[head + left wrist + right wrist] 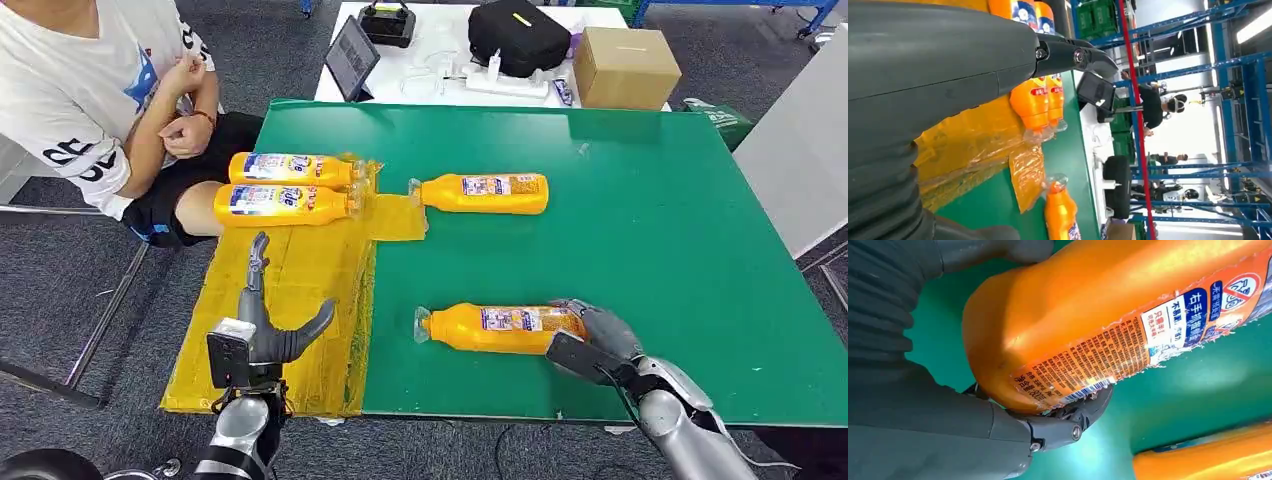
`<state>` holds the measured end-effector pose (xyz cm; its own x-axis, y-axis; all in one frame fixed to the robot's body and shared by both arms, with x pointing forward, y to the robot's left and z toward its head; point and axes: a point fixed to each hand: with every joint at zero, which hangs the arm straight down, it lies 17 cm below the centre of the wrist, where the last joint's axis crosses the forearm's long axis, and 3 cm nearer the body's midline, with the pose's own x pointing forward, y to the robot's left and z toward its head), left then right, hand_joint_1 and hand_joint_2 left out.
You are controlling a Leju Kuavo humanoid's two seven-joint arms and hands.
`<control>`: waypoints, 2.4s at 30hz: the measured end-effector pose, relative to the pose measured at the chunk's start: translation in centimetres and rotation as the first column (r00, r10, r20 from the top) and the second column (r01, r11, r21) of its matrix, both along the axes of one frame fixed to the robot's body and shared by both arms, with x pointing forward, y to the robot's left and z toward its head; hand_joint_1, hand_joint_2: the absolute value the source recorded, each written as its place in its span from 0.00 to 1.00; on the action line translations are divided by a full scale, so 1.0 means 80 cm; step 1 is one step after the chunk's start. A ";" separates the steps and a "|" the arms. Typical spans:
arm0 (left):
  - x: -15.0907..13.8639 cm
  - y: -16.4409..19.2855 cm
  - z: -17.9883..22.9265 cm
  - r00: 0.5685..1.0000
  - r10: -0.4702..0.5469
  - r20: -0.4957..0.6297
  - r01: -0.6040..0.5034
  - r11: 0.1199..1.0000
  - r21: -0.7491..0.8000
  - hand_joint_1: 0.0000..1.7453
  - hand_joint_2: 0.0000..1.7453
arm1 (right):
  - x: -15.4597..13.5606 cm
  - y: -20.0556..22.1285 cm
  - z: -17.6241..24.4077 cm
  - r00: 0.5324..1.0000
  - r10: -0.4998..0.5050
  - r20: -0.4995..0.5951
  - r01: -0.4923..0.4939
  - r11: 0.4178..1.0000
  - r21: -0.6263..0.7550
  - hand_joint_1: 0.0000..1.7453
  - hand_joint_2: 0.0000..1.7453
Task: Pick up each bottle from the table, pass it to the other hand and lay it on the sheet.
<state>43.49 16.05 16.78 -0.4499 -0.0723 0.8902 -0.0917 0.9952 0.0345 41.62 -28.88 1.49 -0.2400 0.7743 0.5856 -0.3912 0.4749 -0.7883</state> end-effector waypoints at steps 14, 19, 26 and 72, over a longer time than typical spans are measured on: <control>-0.001 0.000 -0.005 1.000 -0.005 -0.019 0.005 1.000 -0.024 0.00 1.00 | -0.009 0.055 0.058 0.978 -0.017 0.207 -0.021 0.983 0.183 1.00 1.00; -0.006 0.010 -0.008 0.999 0.029 -0.027 -0.030 0.999 -0.045 0.00 1.00 | -0.002 0.072 0.191 0.842 -0.258 0.473 0.011 0.886 0.463 1.00 1.00; -0.008 0.019 -0.009 0.998 0.055 -0.032 -0.057 0.996 -0.072 0.00 1.00 | -0.027 0.044 0.282 0.663 -0.495 0.562 0.019 0.762 0.648 1.00 1.00; -0.064 -0.134 -0.019 0.700 -0.714 -0.026 0.545 0.558 -0.626 0.00 1.00 | -0.084 0.331 0.104 0.976 -0.071 0.205 -0.105 0.672 0.733 1.00 1.00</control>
<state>38.41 5.36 15.27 0.0562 0.6581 0.7508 0.4945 0.6349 -0.5936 34.93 -2.39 9.78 -0.4269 0.1053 0.8982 -0.2825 0.9280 -0.2431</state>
